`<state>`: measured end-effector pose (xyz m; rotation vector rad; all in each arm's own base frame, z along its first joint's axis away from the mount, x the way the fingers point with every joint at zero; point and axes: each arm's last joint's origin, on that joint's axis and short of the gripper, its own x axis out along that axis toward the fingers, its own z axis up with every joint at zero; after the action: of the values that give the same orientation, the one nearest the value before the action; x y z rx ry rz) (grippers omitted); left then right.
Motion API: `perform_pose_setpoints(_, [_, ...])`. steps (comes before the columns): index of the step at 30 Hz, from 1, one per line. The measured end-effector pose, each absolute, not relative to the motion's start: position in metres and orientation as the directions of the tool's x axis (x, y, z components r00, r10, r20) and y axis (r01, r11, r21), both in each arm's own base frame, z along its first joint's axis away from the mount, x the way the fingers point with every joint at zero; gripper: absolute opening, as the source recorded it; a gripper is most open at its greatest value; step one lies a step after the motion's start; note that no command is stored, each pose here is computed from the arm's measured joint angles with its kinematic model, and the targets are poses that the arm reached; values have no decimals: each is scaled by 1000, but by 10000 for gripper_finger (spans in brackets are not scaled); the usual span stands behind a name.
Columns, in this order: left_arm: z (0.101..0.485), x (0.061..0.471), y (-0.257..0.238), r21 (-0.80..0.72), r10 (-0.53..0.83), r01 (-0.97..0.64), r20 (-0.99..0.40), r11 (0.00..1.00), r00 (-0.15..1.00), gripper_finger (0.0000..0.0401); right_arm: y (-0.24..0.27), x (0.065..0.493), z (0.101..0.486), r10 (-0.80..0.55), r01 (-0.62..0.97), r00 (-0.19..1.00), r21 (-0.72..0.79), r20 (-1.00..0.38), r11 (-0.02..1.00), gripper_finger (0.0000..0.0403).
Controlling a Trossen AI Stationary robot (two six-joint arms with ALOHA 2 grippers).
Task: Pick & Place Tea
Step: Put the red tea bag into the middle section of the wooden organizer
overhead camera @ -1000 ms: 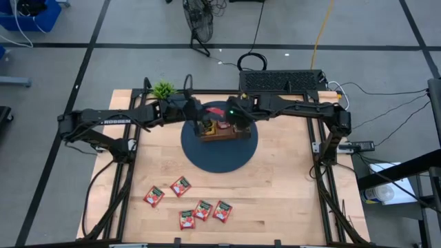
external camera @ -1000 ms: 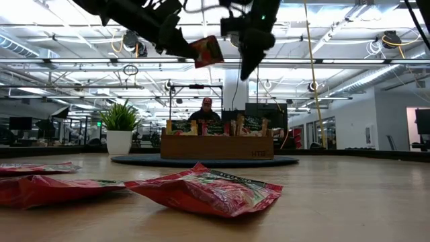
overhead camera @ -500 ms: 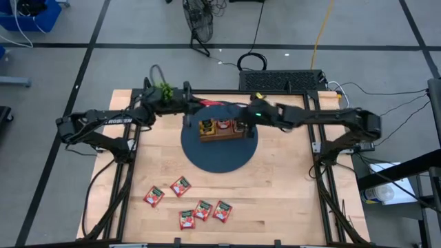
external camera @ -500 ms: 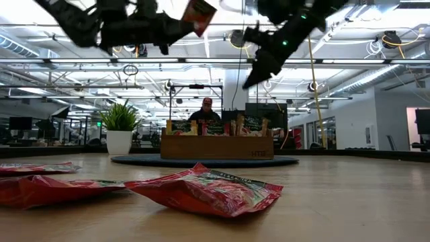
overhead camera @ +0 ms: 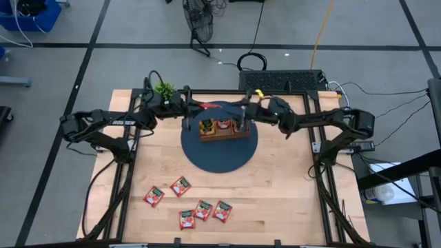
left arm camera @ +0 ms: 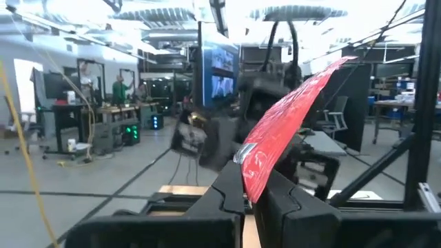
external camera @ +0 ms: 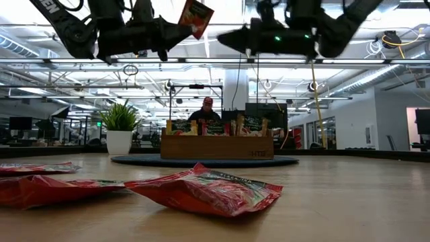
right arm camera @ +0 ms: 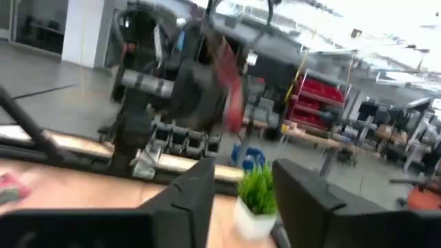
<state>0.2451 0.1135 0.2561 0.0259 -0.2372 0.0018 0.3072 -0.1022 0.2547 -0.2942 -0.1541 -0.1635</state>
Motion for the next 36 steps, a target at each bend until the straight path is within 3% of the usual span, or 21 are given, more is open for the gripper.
perform_pose_setpoints(5, [254, 246, 114, 2, 4, -5, 212, 1000, 977, 13, -104, 321, 283, -89, 155, 971, -298, 224, 942, 160])
perform_pose_setpoints(20, [251, 246, 115, -1, 35, -35, 187, 999, 982, 13, -99, 335, 293, -15, 61, 987, -291, 157, 955, 111])
perform_pose_setpoints(28, [246, 247, 116, -11, 59, -58, 146, 998, 988, 13, -105, 356, 336, -32, -2, 992, -264, -122, 965, 94])
perform_pose_setpoints(36, [246, 247, 116, -6, 63, -63, 143, 998, 988, 12, -107, 379, 376, -116, -21, 898, -304, -425, 952, 82])
